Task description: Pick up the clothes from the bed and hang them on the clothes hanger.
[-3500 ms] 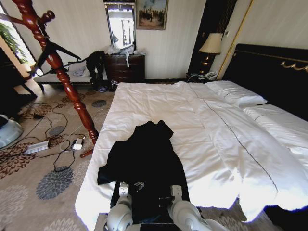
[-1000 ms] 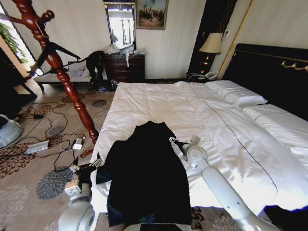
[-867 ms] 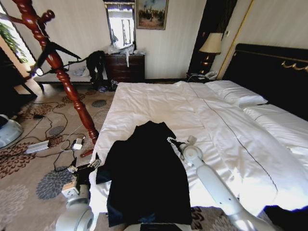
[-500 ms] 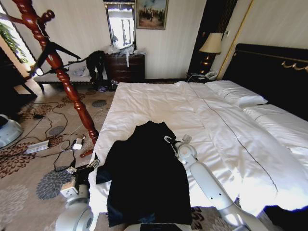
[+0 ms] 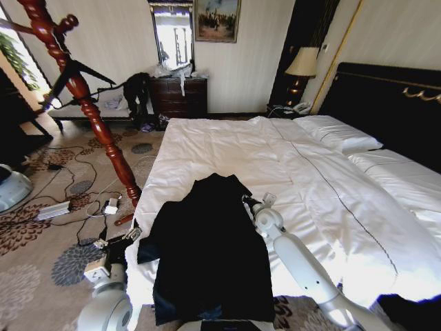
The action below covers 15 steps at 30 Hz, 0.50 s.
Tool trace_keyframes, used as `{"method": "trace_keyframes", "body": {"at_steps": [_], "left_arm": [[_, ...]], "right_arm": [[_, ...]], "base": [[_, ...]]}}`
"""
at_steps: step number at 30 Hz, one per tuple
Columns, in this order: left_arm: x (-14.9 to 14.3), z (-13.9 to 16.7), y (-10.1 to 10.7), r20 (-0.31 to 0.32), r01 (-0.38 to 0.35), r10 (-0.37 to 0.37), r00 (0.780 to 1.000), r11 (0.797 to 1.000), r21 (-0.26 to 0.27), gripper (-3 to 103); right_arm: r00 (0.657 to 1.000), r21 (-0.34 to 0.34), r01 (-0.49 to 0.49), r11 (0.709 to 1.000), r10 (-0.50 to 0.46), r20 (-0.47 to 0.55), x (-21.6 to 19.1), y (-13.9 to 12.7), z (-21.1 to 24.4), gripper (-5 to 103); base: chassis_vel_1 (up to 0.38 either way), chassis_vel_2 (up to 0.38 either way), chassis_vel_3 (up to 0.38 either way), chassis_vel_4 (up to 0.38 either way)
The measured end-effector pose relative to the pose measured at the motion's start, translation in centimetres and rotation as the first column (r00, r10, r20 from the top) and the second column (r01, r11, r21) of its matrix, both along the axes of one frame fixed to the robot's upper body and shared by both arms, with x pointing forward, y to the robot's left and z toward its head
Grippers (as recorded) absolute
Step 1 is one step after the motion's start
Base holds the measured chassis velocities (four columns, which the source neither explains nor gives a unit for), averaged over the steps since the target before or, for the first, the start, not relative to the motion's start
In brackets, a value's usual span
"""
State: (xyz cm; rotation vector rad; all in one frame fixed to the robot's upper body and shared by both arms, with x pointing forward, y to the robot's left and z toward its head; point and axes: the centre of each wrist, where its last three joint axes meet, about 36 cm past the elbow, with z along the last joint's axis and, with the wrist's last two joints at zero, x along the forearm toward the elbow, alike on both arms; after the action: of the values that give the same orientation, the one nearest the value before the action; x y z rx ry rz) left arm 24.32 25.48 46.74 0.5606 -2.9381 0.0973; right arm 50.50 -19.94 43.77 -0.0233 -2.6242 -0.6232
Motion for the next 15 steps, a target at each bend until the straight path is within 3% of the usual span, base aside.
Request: {"method": "trace_keyframes", "body": {"at_steps": [3,8,15], "left_arm": [[-0.2,0.0,0.0,-0.003,-0.012,0.012,1.0,1.0,-0.003,100],[-0.3,-0.1,-0.3,-0.005,-0.032,0.032,0.999,0.999,-0.019,100],[-0.6,-0.2,-0.6,-0.012,-0.051,0.051,0.999,0.998,-0.027,100]], "right_arm": [[0.997,0.046,-0.04,0.998,0.037,0.068,-0.1,1.3,0.7,1],[0.984,0.097,-0.116,0.989,0.101,0.145,-0.4,3.4,1.4,0],[0.973,0.132,-0.208,0.969,0.192,0.128,-1.6,6.9,0.3,0]], "base": [[0.0,0.0,0.0,0.0],[0.0,0.0,0.0,0.0],[0.0,0.0,0.0,0.0]]}}
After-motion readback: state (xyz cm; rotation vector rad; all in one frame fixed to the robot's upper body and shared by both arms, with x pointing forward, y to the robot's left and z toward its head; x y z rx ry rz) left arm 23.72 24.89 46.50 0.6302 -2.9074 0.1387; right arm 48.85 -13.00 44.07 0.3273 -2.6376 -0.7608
